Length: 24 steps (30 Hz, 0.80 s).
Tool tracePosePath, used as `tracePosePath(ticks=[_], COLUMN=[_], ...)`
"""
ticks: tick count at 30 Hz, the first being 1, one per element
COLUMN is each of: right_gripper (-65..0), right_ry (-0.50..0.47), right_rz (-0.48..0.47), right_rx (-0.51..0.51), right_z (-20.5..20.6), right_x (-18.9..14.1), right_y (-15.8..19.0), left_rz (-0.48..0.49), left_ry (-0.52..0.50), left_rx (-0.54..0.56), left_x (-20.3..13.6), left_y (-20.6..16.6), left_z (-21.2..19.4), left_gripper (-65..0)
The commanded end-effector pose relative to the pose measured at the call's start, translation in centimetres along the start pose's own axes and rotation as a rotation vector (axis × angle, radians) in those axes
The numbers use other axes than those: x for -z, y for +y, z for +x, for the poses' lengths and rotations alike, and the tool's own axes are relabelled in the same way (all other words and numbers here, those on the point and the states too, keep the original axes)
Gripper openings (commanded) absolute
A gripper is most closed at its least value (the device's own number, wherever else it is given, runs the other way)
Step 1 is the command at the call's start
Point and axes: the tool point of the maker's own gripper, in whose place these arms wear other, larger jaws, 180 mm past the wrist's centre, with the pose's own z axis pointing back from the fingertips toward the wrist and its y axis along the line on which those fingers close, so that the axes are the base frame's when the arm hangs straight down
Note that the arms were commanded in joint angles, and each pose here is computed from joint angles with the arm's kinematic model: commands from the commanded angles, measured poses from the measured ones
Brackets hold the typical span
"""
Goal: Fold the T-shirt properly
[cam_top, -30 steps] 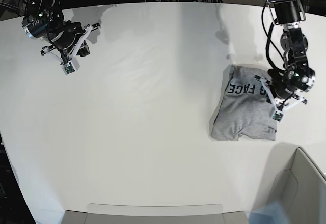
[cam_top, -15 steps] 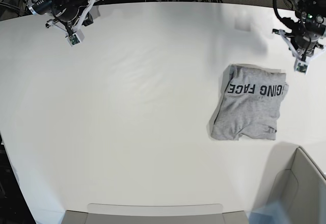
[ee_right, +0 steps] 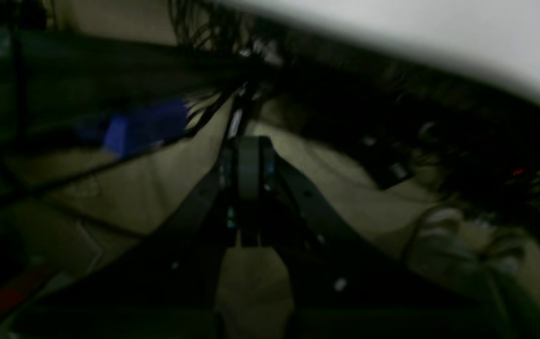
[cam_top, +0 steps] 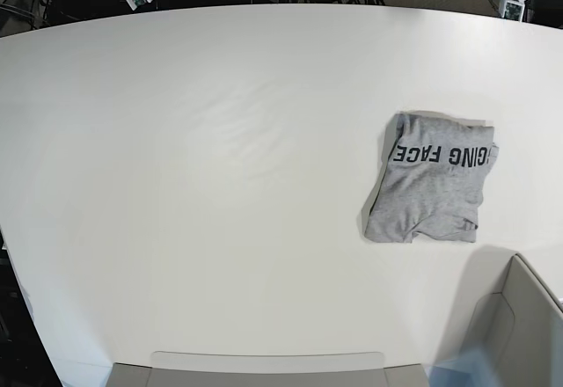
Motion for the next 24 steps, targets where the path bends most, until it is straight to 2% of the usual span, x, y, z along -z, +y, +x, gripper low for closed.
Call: tracePosePath(ticks=[1,6,12,15,18,24], right_gripper=[-65.0,-65.0,-65.0,-65.0,-65.0,-65.0], right_ry=[-0.017,0.005,0.057,0.068,0.064,0.124], right_rz=[0.011,0.006,-0.074,-0.033,0.000,0.045], right_rx=[-0.007,0.048,0.077,0.122,0.156,0.223], right_z=[0.0,-2.1,-5.2,-7.3,-8.3,-10.7], right_x=[-0.5,-0.3,1.7,3.2,4.6,7.9], right_y=[0.4,1.5,1.2,2.1,2.9,3.2], left_rz=[0.008,-0.028,-0.117,-0.162,-0.214,-0.341], left_ry=[0.002,0.132,0.218,0.257,0.237,0.289], left_rx=[0.007,0.063,0.029,0.003,-0.039,-0.092], left_x=[0.0,2.7,5.4,6.5,8.3,11.6], left_y=[0.4,-1.6,-6.3,-8.3,-10.4,-15.8], left_z=[-0.3,-4.4,-10.4,-13.7,-14.9,-17.9], left_gripper=[-65.0,-65.0,-65.0,-65.0,-65.0,-65.0])
